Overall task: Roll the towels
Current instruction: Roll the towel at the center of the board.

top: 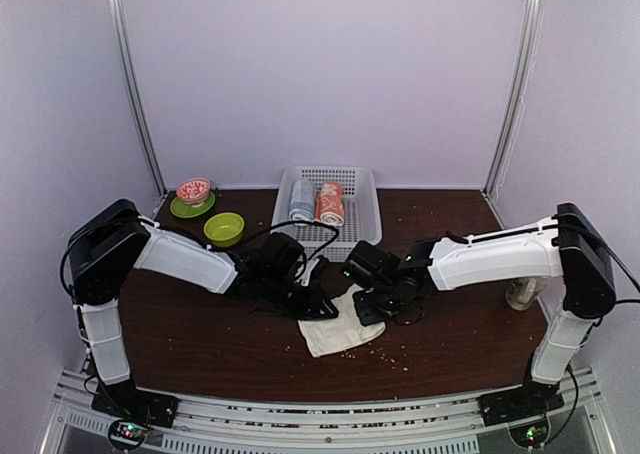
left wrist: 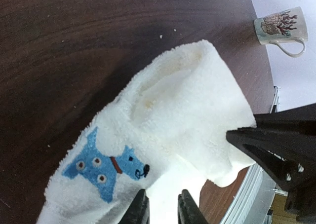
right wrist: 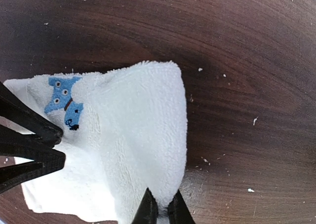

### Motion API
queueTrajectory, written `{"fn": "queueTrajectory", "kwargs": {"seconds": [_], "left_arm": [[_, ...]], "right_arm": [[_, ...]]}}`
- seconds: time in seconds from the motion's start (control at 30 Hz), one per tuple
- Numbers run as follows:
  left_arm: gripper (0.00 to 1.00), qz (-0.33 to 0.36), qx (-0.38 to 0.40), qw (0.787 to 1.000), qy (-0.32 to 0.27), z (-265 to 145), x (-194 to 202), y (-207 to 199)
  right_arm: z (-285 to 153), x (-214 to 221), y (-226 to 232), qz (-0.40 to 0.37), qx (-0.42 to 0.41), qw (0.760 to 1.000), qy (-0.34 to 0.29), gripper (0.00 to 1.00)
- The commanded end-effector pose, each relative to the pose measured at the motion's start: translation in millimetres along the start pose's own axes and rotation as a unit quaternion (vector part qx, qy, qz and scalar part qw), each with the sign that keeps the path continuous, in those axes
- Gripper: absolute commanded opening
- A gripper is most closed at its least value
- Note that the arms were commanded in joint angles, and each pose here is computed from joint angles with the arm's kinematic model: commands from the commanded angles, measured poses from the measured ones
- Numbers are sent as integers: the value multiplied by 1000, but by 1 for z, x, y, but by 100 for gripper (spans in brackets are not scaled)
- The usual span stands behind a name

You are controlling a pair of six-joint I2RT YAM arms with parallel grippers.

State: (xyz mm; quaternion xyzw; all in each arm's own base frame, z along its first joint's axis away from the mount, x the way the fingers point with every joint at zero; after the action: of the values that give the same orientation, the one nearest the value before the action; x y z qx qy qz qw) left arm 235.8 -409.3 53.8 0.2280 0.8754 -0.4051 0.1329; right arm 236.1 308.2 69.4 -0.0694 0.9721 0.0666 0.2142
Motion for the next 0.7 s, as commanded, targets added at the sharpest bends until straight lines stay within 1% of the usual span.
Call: {"fn": "queueTrajectory", "kwargs": {"seconds": [0.0, 0.1, 0.2, 0.3, 0.5, 0.67], "left_arm": [[21, 8, -3, 1000, -10, 5, -1, 9], [19, 6, -12, 1000, -13, 1, 1, 13], [16, 2, -31, 999, -13, 0, 4, 22], [14, -8, -31, 999, -10, 0, 10, 27], [12, 0, -71, 997, -33, -29, 6, 33], [11, -4, -115, 993, -17, -36, 10, 47]], "right_arm": [[-1, 1, -4, -34, 70, 997, -10, 0], [2, 1, 3, -42, 78, 996, -12, 0], [-1, 0, 12, -39, 69, 997, -20, 0], [-2, 0, 18, -36, 60, 997, -22, 0], [-1, 2, 4, -39, 89, 995, -27, 0], [-2, 2, -3, -47, 101, 993, -30, 0]]}}
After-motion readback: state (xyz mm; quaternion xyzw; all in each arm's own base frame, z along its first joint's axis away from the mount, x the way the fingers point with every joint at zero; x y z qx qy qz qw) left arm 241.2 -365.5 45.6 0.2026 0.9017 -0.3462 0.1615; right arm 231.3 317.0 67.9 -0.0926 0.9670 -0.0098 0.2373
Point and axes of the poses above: each gripper's point midway between its finger pads, its own z axis out along the fingers, its own y axis along the line the jaws close on, x = y × z, the point moved 1 cm from there along -z, back along the fingers, and after that the axes turned 7 degrees about z, right-handed, at the moved point
